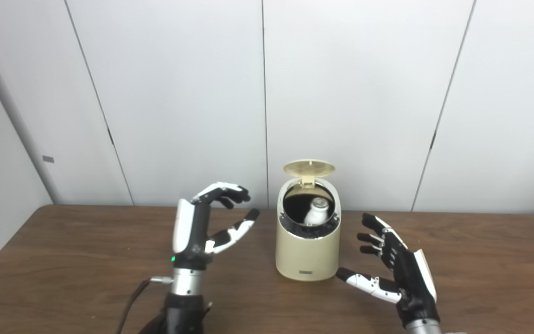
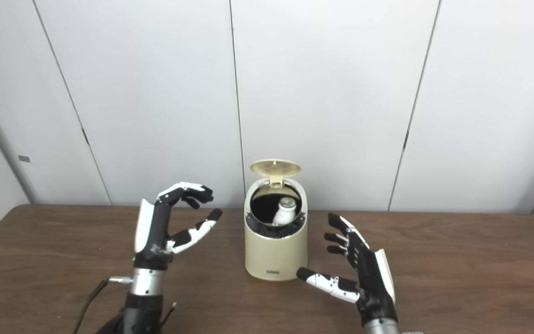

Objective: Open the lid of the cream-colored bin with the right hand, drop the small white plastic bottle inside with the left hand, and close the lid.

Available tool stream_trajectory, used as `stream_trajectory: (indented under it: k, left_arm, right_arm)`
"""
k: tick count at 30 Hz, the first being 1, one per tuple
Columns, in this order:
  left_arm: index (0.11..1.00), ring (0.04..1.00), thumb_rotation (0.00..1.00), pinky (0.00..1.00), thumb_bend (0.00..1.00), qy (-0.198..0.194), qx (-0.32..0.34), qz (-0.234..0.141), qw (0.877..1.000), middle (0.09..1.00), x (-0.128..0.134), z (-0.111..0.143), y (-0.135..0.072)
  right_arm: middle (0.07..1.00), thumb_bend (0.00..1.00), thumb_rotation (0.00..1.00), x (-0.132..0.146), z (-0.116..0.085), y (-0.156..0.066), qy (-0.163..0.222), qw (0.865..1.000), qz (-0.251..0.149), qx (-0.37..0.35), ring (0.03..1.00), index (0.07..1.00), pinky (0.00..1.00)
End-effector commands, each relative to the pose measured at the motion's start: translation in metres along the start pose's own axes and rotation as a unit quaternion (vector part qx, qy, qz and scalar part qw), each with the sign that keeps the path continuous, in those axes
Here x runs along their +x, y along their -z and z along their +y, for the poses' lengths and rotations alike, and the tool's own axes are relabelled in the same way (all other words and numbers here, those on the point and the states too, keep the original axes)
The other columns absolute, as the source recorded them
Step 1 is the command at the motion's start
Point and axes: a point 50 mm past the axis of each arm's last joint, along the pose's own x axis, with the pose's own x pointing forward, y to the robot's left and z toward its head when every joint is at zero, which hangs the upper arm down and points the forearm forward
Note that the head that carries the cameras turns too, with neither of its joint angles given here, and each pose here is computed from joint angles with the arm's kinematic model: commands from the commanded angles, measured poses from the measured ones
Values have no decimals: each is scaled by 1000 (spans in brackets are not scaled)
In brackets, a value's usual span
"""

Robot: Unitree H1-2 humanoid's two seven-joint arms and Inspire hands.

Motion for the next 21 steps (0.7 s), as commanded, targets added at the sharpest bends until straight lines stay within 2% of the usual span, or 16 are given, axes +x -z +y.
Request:
stream_trajectory:
  k: [1,5,6,8,10,12,15,17,21]
  left_arm:
    - [496,556,52,461,511,-5,-33,2,999,616,11,16,-5]
    - [499,631,57,537,510,12,-58,46,997,694,-6,33,0]
    - [646,651,23,547,608,18,-57,53,997,718,-9,35,1]
    - [728,663,6,552,659,31,-60,72,995,734,-13,37,1]
    - [782,687,1,560,672,46,-69,101,991,762,-18,39,3]
    - [798,699,0,567,700,59,-72,119,989,771,-23,42,4]
    - [792,690,0,558,744,70,-73,131,986,760,-31,44,7]
    - [792,689,0,559,751,74,-76,136,985,763,-35,45,9]
    - [809,704,0,581,753,89,-80,151,981,778,-43,42,13]
  right_arm:
    - [857,752,246,12,-4,-18,3,999,-52,1,767,830,697]
    - [856,744,284,13,-7,-16,4,999,-52,0,775,831,700]
    - [856,716,287,14,-8,-16,4,999,-54,1,782,838,702]
    - [855,694,290,17,-11,-15,7,998,-58,0,788,846,702]
    - [845,667,292,22,-14,-17,8,998,-66,-10,779,852,660]
    - [840,639,285,30,-18,-24,4,997,-76,-24,771,849,642]
    - [846,600,291,44,-24,-40,-4,994,-100,-51,785,848,670]
    - [847,589,343,51,-27,-48,-7,991,-110,-71,788,849,679]
    - [861,566,441,79,-35,-80,-32,982,-142,-118,797,851,683]
